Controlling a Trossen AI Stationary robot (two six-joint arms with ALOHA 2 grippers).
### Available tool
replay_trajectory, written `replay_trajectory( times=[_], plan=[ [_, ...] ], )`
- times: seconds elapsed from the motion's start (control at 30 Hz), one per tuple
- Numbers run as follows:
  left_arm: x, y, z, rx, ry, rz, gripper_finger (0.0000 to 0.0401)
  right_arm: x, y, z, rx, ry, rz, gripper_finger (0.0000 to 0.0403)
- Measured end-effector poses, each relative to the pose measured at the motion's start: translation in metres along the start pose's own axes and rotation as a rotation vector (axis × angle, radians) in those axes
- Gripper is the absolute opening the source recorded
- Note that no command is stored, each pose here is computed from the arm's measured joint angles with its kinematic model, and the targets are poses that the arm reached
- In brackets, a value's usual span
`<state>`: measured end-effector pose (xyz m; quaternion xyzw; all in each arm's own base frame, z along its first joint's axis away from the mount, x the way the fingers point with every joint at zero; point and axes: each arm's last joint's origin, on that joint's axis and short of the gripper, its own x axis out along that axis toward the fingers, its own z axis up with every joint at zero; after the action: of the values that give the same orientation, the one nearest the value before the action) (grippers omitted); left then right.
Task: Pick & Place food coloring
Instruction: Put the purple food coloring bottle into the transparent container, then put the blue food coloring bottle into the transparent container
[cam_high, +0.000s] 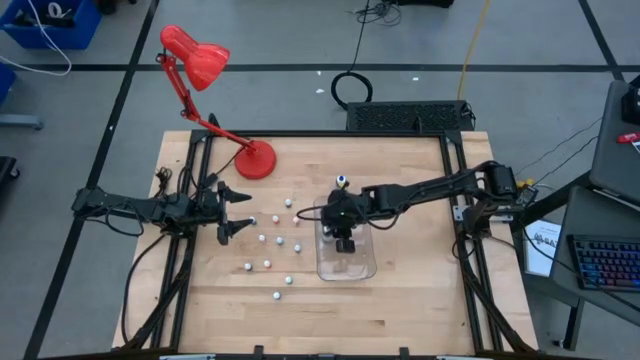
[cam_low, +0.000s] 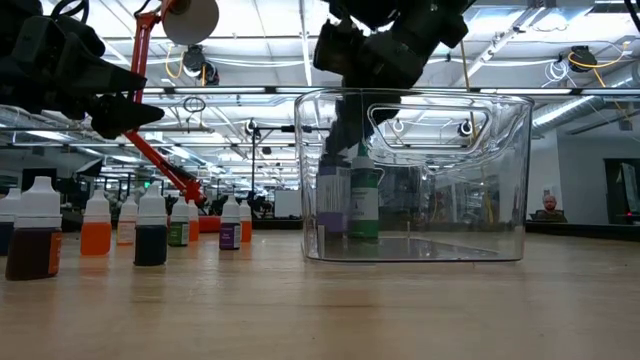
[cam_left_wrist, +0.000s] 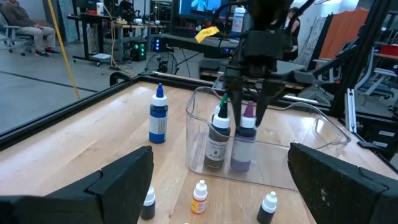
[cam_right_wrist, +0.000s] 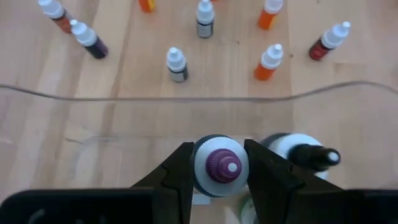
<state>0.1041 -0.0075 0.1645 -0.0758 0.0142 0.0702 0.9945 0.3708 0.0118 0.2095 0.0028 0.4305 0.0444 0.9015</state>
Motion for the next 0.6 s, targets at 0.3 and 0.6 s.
replay_trajectory(
  times=[0.3,0.6],
  plan=[
    [0.0,0.0,0.0,0.0,0.0,0.0,0.0365,0.004,0.001,-0.005,0.021,-0.021,0.017,0.0108],
    [0.0,0.0,0.0,0.0,0.0,0.0,0.0365,0.004,0.013,-0.002,0.028,-0.047,0.038,0.0248]
  ],
)
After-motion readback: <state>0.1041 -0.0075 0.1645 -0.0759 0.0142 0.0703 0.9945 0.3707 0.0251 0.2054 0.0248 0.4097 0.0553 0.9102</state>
